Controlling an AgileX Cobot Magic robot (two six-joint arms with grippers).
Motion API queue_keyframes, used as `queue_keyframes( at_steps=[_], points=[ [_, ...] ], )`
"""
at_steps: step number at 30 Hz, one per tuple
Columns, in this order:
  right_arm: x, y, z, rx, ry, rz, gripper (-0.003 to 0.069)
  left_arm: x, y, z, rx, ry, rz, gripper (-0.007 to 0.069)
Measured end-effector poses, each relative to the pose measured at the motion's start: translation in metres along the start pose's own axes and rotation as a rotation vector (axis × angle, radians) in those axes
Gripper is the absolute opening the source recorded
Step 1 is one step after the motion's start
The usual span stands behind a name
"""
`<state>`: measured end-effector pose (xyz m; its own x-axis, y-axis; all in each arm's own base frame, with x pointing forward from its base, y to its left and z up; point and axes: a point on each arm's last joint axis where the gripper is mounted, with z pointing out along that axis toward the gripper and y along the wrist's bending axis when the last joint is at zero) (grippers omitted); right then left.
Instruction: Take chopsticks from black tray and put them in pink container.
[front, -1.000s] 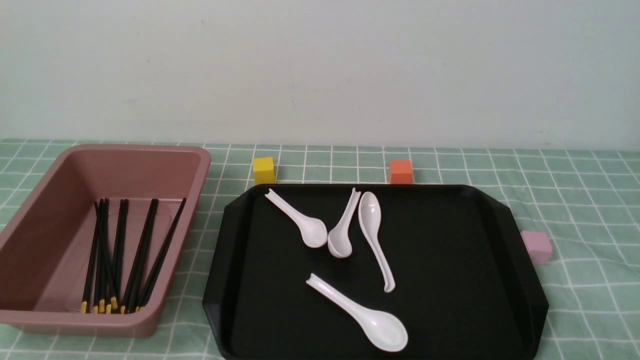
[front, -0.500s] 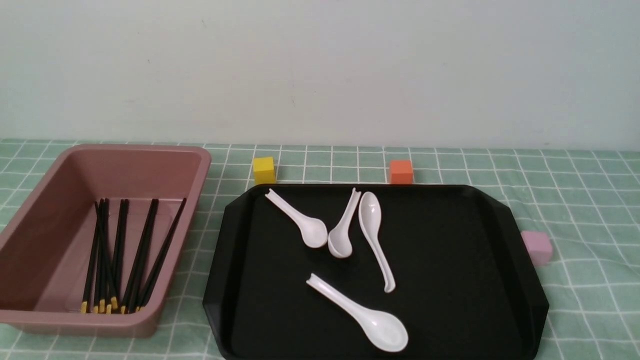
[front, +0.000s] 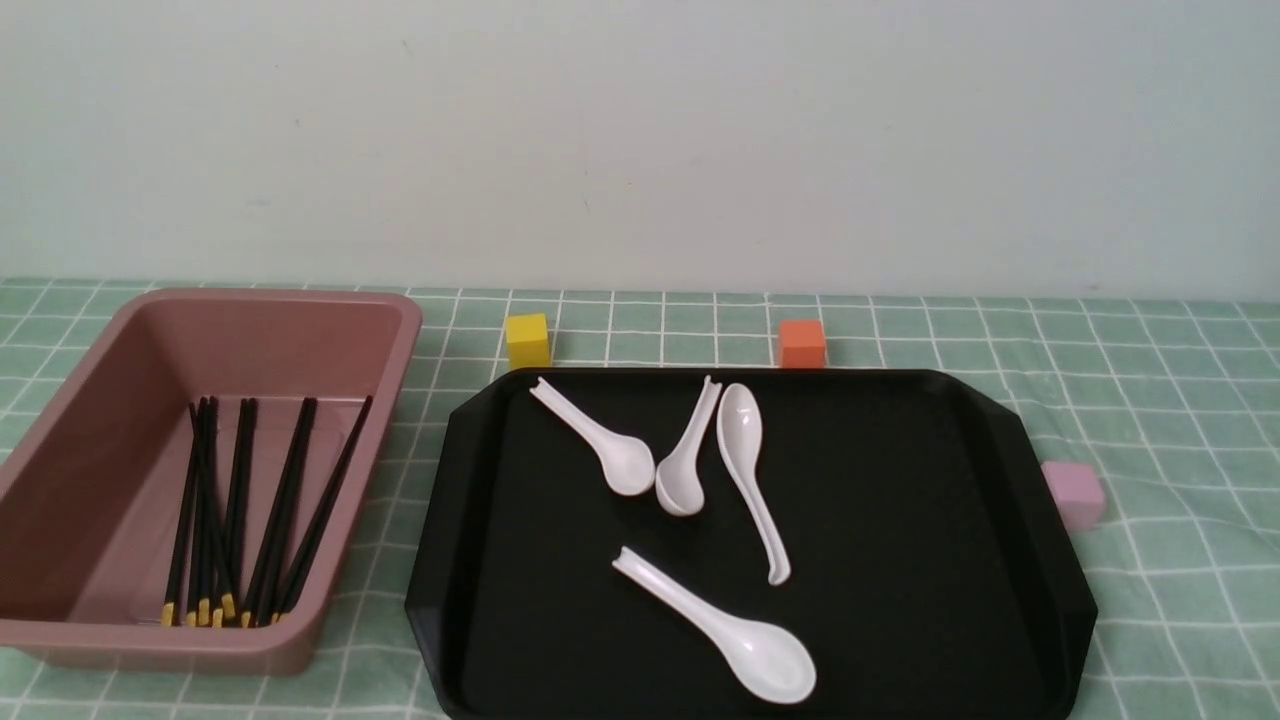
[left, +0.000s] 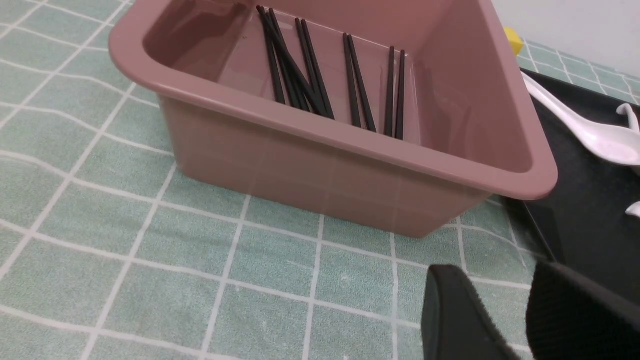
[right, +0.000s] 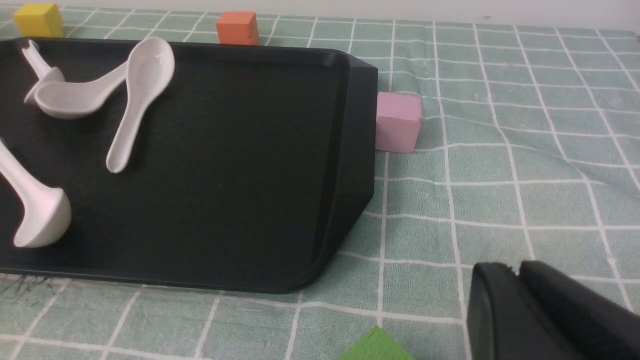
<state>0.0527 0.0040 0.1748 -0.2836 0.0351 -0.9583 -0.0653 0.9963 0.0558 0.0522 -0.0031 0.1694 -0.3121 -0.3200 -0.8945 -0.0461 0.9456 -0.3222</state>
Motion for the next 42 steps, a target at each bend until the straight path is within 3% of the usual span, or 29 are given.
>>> queue_keyframes(
  at_steps=[42],
  points=[
    [0.0000,0.0000,0.0000,0.000,0.001,0.002,0.0118,0.0000,0.0000,0.0000,0.000,0.000,0.000,0.0238]
  ],
)
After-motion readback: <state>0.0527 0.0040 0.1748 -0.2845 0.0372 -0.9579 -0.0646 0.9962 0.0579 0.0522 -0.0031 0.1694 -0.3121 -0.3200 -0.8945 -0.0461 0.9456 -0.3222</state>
